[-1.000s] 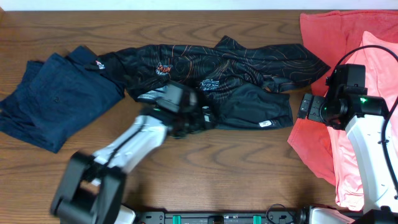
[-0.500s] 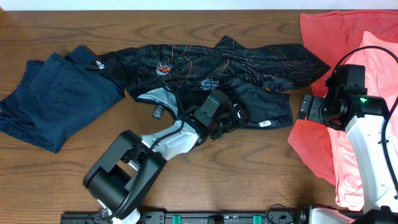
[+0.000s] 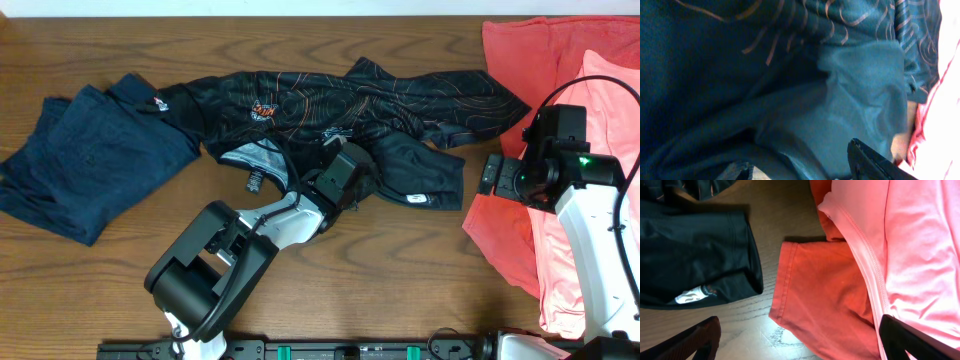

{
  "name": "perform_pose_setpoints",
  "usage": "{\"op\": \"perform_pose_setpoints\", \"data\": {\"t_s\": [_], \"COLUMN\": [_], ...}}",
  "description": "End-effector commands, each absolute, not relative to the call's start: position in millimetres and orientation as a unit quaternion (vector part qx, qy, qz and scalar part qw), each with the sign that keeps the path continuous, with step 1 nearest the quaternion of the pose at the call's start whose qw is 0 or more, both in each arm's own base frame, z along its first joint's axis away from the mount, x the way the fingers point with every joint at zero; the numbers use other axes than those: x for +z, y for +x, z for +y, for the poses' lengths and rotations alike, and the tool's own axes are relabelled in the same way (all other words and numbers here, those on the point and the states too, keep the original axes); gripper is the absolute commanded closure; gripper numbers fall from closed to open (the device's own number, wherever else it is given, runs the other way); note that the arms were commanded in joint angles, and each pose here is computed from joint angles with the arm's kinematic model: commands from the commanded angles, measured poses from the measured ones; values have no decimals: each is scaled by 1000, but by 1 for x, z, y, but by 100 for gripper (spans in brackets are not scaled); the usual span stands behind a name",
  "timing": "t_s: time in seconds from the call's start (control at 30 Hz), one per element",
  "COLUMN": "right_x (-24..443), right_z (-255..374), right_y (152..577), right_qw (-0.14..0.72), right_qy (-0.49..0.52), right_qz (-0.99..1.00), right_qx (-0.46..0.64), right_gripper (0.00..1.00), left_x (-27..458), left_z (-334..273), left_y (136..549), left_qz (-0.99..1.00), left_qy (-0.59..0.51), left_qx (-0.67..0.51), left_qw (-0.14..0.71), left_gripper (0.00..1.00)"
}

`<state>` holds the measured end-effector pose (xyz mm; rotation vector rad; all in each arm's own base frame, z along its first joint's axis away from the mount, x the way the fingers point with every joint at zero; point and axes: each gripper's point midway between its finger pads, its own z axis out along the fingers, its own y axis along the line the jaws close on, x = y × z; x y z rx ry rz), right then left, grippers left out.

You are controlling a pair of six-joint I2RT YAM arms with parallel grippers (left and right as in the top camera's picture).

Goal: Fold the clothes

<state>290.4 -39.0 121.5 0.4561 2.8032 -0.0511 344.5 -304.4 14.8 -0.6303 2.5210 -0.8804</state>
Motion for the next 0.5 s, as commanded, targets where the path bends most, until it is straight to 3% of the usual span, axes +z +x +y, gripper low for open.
{"op": "perform_pose_setpoints", "data": {"t_s": [0.0, 0.13, 0.23, 0.3, 0.47], "right_x": [127, 126, 125, 125, 125], "right_z": [-41, -40, -38, -38, -38], "right_y": [290, 288, 286, 286, 286], "right_qw": [156, 152, 147, 146, 145], "right_qy": [159, 159, 158, 158, 158], "right_qz": [975, 976, 976, 977, 977], "right_qx": [-16, -15, -11, -11, -11], "right_gripper": [1, 1, 1, 1, 1], "left_x": [-38, -45, -53, -53, -41], "left_z": [-266, -268, -268, -268, -265], "left_y": [334, 336, 336, 336, 345], "left_qz": [920, 919, 921, 921, 927], "left_qy": [-250, -250, -250, -250, -204], "left_qx": [-225, -228, -224, -224, -230], "left_qw": [200, 202, 200, 200, 213], "left_gripper": [42, 49, 70, 90, 94]}}
